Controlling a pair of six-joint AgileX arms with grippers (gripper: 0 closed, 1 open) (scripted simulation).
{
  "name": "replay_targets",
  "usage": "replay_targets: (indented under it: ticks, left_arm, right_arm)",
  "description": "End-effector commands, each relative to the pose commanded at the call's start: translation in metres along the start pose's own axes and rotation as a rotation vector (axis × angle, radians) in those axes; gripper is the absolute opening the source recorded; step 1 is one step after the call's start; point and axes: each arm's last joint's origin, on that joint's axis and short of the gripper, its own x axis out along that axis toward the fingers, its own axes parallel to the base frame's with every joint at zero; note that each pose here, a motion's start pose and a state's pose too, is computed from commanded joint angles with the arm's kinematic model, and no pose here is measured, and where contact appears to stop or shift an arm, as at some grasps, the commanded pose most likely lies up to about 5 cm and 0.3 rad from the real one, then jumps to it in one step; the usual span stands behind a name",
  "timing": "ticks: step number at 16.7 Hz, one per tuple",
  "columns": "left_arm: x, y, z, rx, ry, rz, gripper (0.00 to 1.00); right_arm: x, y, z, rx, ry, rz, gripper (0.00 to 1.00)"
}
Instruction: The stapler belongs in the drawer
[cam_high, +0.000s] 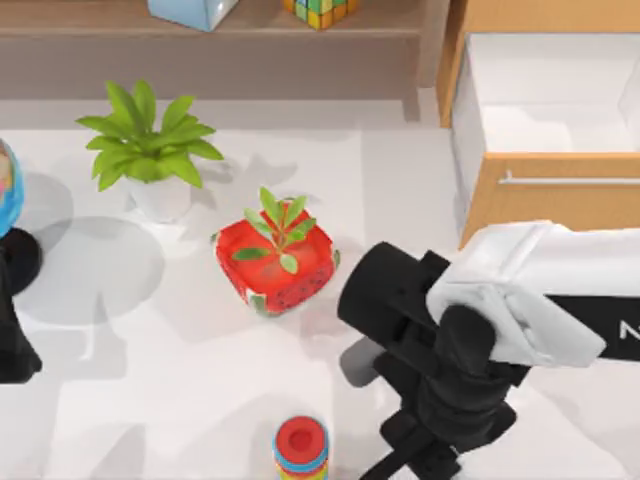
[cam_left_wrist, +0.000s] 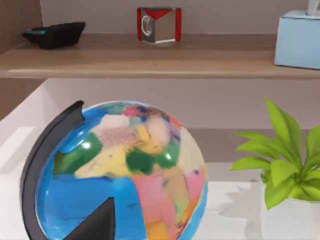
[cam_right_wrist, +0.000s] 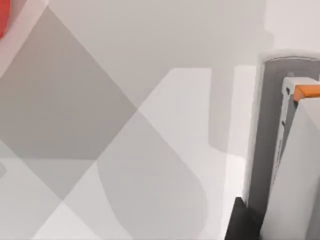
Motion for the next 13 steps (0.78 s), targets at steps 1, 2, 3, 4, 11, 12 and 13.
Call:
replay_targets:
  ticks: [1, 2, 3, 4, 11, 12, 13]
  left_arm:
    - [0.0, 0.0, 0.0, 0.0, 0.0, 0.0, 1.0]
    - [0.0, 0.0, 0.0, 0.0, 0.0, 0.0, 1.0]
    - [0.0, 0.0, 0.0, 0.0, 0.0, 0.0, 1.0]
    - [0.0, 0.0, 0.0, 0.0, 0.0, 0.0, 1.0]
    - [0.0, 0.0, 0.0, 0.0, 0.0, 0.0, 1.0]
    - [0.0, 0.0, 0.0, 0.0, 0.0, 0.0, 1.0]
    - [0.0, 0.0, 0.0, 0.0, 0.0, 0.0, 1.0]
  right_arm:
    - [-0.004, 0.004, 0.0, -0.019, -0.002, 0.0, 0.0]
    - [-0.008, 0.008, 0.001, -0.039, -0.004, -0.003, 0.0]
    - [-0.009, 0.012, 0.002, -0.055, -0.005, -0.006, 0.0]
    - [-0.01, 0.013, 0.002, -0.06, -0.004, -0.008, 0.0]
    - [-0.028, -0.007, 0.013, -0.014, -0.047, -0.045, 0.0]
    - [-0.04, -0.018, 0.021, 0.016, -0.078, -0.066, 0.0]
    - [-0.054, -0.033, 0.029, 0.053, -0.115, -0.09, 0.0]
